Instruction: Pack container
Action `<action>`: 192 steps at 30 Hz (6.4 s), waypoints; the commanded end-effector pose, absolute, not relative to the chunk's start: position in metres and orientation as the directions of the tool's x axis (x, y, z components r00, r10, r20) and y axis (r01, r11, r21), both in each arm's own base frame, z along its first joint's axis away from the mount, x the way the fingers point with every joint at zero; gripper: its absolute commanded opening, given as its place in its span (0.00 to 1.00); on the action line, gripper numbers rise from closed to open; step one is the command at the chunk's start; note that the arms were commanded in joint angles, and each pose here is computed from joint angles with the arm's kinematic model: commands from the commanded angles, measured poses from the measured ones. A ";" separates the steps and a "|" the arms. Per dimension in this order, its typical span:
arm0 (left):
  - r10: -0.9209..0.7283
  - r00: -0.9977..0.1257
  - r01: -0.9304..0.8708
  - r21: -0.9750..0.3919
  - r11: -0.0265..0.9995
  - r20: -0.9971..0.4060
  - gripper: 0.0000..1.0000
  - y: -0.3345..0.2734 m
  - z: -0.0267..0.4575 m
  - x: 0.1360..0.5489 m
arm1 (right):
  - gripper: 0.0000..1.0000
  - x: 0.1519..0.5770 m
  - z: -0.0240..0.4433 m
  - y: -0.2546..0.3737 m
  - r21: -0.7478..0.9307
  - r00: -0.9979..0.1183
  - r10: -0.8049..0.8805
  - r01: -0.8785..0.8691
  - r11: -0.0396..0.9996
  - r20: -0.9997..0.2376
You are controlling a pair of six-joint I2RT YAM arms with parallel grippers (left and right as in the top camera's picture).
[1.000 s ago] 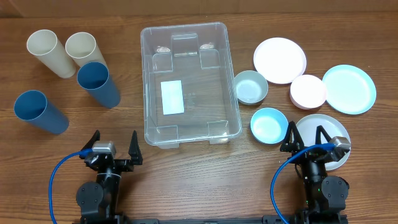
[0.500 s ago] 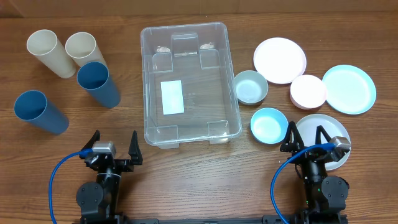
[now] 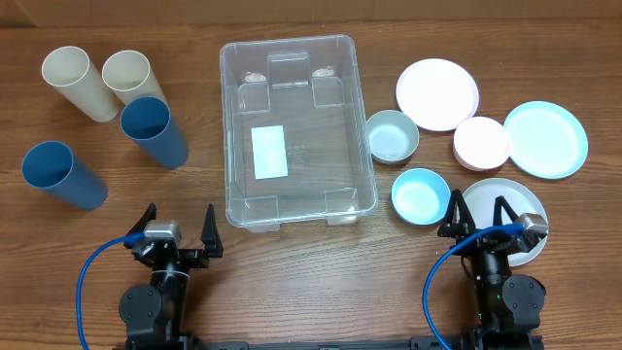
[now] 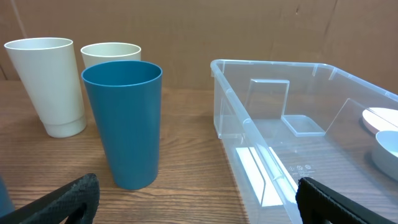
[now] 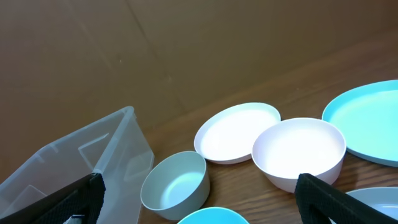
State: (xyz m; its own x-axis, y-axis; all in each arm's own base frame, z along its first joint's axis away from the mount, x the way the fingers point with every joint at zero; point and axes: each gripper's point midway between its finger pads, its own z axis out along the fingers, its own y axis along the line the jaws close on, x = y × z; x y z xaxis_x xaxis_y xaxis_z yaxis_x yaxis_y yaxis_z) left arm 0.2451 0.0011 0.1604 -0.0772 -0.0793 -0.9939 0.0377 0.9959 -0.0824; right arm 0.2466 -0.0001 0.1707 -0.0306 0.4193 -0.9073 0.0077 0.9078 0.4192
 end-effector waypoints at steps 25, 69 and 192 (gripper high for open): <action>-0.067 -0.072 0.024 -0.069 0.997 -0.995 1.00 0.004 0.160 0.245 | 1.00 0.259 0.271 0.009 0.485 -0.309 0.491 0.103 0.869 -0.814; -0.067 -0.072 0.024 -0.069 0.997 -0.995 1.00 0.004 0.160 0.245 | 0.86 0.177 0.012 -0.125 0.039 -0.189 0.979 0.981 0.192 -0.076; -0.067 -0.072 0.024 -0.069 0.997 -0.995 1.00 0.004 0.160 0.245 | 0.08 0.337 0.082 0.224 0.217 -0.941 -0.042 -0.120 0.969 -0.335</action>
State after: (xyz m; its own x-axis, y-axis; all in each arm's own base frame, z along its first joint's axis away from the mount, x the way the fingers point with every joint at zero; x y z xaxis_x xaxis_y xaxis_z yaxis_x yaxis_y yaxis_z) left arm 0.2452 0.0011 0.1600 -0.0780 -0.0794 -0.9938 0.0376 0.9959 -0.0825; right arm 0.3322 0.2257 0.0780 -0.9486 -0.0520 -0.3121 -0.1289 0.9643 0.2311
